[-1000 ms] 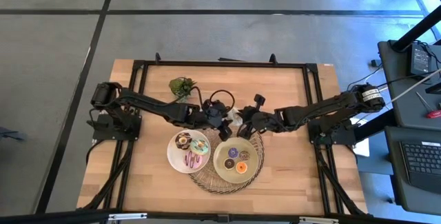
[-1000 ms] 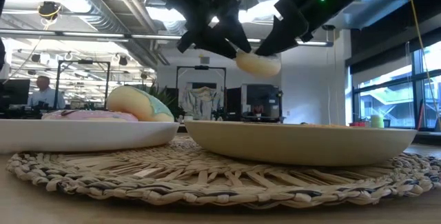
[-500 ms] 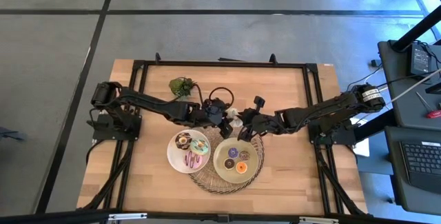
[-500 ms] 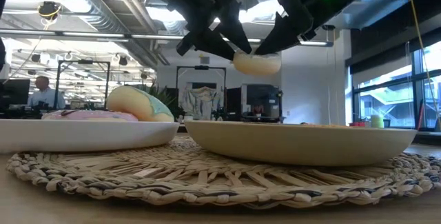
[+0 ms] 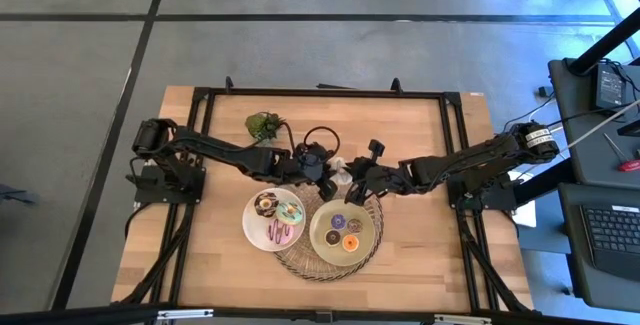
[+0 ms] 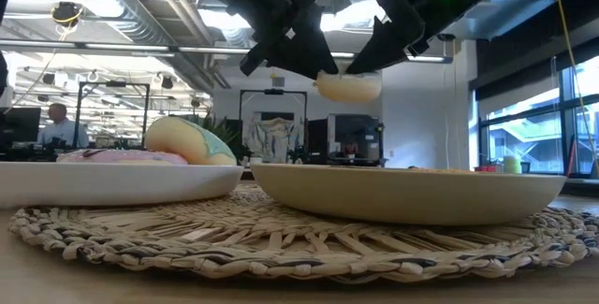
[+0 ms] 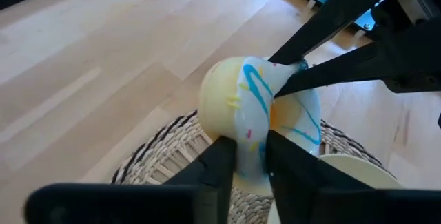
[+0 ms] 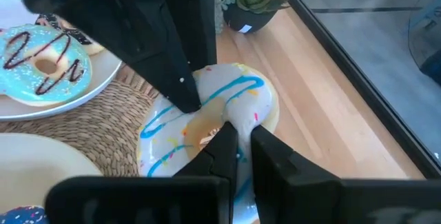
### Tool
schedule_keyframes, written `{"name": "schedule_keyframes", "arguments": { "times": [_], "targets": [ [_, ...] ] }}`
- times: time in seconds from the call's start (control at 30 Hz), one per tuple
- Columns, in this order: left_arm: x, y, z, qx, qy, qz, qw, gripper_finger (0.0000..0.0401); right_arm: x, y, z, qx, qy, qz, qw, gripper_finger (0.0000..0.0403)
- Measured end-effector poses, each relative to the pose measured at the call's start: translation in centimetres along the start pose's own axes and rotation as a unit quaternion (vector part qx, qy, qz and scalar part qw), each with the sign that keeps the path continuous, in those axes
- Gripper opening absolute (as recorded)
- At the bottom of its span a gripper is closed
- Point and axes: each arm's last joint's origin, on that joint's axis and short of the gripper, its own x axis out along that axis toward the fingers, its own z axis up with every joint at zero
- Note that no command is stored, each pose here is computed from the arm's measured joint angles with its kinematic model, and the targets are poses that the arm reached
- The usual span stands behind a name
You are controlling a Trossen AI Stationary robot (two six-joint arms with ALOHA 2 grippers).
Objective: Pick & Place donuts
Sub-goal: Put the large white donut on the white plate
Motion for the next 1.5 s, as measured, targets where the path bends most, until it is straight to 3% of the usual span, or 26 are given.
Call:
{"name": "schedule_keyframes", "arguments": {
  "times": [0.27,0.53,0.77,0.87,1.07,1.3,1.5],
  "targets": [
    [0.0,0.0,0.0,0.014,0.003,-0.003,1.000,0.0013,0.0,0.1,-0.2,-0.030,0.012,0.033,0.999,0.0044],
    [-0.1,0.4,-0.2,0.024,0.019,0.009,0.999,0.0015,-1.2,-0.5,0.2,-0.032,0.011,0.027,0.999,0.0142],
    [-2.9,1.4,-0.2,0.036,0.125,-0.028,0.991,0.0011,-5.8,-2.4,0.9,-0.001,0.007,0.036,0.999,0.0194],
    [-4.9,1.7,-0.8,0.038,0.199,-0.044,0.978,0.0011,-7.0,-2.8,0.3,0.017,0.011,0.043,0.999,0.0201],
    [-9.4,1.5,-2.8,0.043,0.291,-0.020,0.956,0.0010,-6.9,-3.0,-2.2,0.034,0.032,0.017,0.999,0.0202],
    [-13.8,-0.5,-4.9,0.071,0.289,-0.062,0.953,0.0011,-6.1,-3.1,-4.8,0.052,0.061,-0.007,0.997,0.0202],
    [-14.5,0.4,-8.9,0.061,0.290,-0.065,0.953,0.0011,-6.1,-3.0,-4.6,0.062,0.050,-0.004,0.997,0.0202]
  ]
}}
